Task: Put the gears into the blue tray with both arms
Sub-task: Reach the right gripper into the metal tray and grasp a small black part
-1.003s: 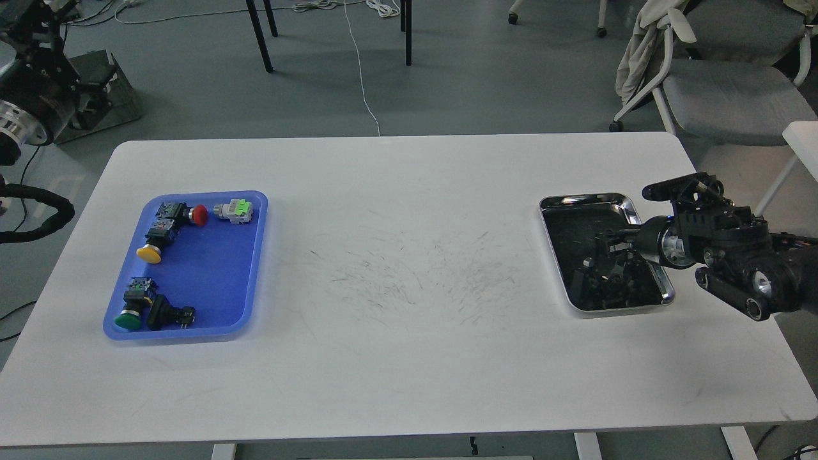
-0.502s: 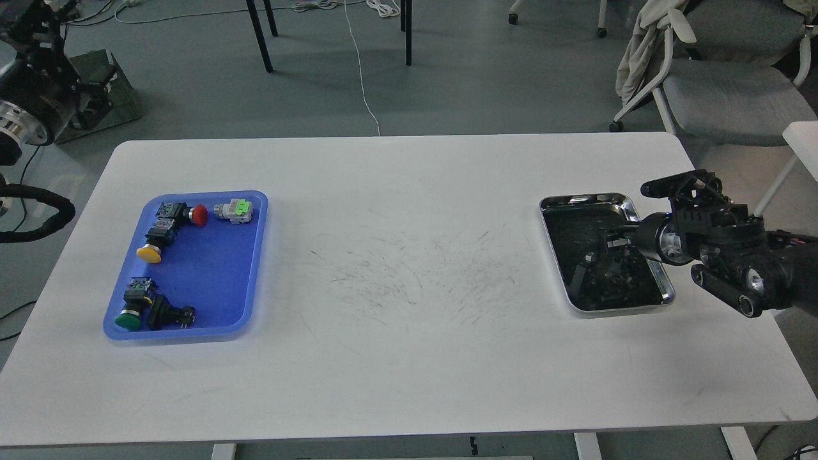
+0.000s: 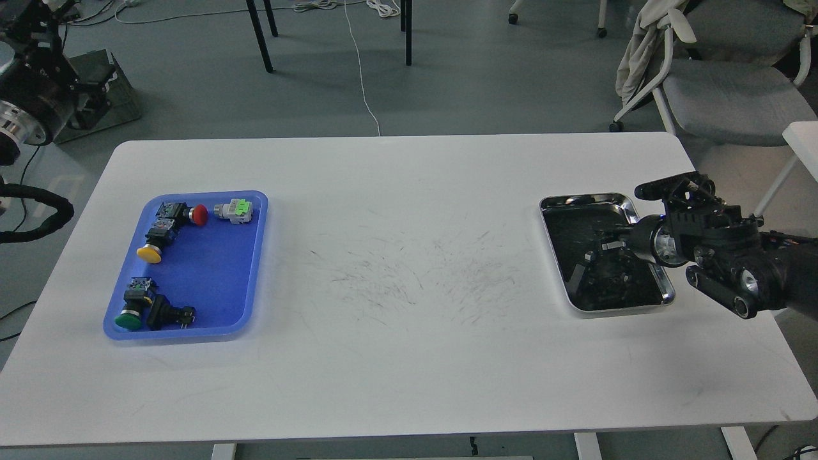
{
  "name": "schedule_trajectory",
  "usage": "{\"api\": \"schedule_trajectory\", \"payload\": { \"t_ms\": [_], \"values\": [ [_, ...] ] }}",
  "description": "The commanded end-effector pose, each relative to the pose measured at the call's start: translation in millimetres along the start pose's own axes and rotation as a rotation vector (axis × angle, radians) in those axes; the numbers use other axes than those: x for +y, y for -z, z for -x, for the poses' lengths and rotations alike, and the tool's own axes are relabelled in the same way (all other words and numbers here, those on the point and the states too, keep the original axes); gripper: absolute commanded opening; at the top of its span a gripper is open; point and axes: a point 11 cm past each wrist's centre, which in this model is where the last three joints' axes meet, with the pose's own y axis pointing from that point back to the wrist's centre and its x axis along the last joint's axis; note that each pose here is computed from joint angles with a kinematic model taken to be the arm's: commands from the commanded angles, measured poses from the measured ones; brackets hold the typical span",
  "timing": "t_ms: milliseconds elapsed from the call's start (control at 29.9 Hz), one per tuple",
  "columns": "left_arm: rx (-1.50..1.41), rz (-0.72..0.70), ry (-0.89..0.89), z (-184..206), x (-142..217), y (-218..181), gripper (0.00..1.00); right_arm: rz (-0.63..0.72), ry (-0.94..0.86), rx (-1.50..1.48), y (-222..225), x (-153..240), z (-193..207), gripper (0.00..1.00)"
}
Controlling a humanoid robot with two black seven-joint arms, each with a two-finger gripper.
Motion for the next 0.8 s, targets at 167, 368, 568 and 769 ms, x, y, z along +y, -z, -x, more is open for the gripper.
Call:
{"api": "schedule_trajectory", "payload": {
  "t_ms": [167,368,568,769],
  "values": [
    [-0.001,-0.001,0.000,0,0,0,0.99,0.000,0.012,-0.003,-1,0,4,0.12],
    [-0.005,0.000,-0.004,-3,1,-1,0.99,-0.004,0.019,-0.004,0,0,3,0.03],
    [-0.006,-0.001,-0.005,-3,1,-1,0.99,-0.003,-0.009,-0.003,-2,4,-13,0.01],
    [-0.007,-0.002,-0.006,-3,1,-1,0.99,-0.011,-0.062,0.004,2,13,-50,0.01]
  ]
}}
